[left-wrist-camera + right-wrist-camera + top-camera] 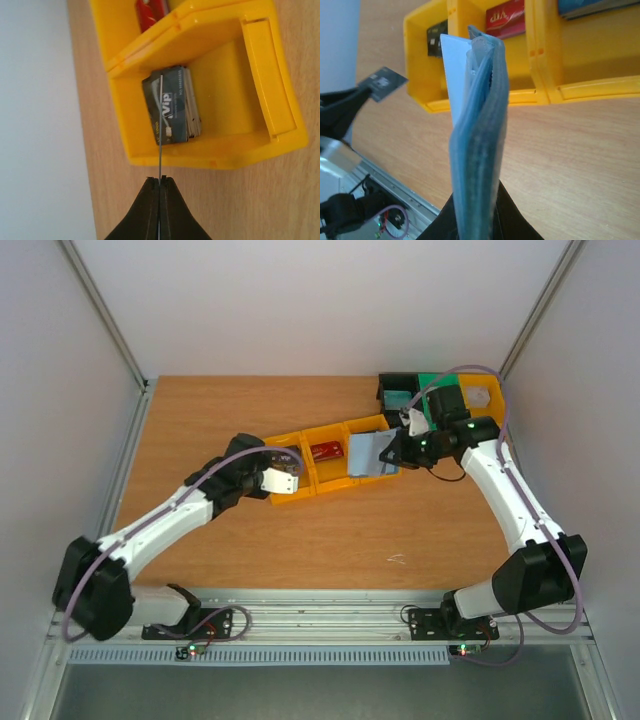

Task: Take the credit cards out of the card holder

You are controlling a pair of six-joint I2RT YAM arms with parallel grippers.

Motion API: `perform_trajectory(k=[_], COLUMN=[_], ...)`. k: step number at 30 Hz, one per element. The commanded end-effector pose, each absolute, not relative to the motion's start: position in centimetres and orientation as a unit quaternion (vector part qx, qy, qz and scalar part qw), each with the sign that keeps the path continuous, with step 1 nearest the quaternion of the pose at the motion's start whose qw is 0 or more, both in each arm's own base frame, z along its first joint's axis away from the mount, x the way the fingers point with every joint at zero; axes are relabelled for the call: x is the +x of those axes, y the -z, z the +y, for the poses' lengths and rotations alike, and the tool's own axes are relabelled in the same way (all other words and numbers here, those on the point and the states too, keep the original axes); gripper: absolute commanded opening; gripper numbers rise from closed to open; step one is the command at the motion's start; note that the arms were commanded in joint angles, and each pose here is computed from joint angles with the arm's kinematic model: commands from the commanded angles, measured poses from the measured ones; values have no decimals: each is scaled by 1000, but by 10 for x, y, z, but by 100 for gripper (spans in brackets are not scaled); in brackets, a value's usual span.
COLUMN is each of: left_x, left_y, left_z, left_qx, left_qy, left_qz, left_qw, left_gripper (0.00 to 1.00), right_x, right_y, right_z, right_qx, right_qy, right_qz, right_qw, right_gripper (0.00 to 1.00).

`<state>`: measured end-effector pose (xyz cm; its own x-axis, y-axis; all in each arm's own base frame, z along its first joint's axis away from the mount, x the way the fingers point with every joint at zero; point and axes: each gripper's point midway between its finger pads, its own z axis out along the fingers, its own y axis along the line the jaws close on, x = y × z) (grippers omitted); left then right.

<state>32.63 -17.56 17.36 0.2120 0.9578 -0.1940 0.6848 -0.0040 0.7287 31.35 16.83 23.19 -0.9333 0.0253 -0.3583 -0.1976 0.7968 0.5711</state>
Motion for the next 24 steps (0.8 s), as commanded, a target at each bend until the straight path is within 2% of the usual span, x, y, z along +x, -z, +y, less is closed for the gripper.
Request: perform_trajectory(k=[1,9,17,24], left_x=[363,408,426,462], left_y=[-164,-140,-106,-106], left_z=[-201,-202,-195,-193], left_qx=[717,694,701,664], left_qy=[-203,-219,-232,-272], left_qz=[558,607,610,628], left_qw=[366,320,287,301], left_gripper=[0,0,0,0], right_x=[324,337,340,338], right_y=[-258,-268,-275,-279], right_z=[153,128,124,129], right_qx=[-43,-25,-38,-48], right_qy=[-354,-379,-380,-398], right_qz=[908,893,891,884], right_qw=[219,241,246,241], right_gripper=[1,1,1,1])
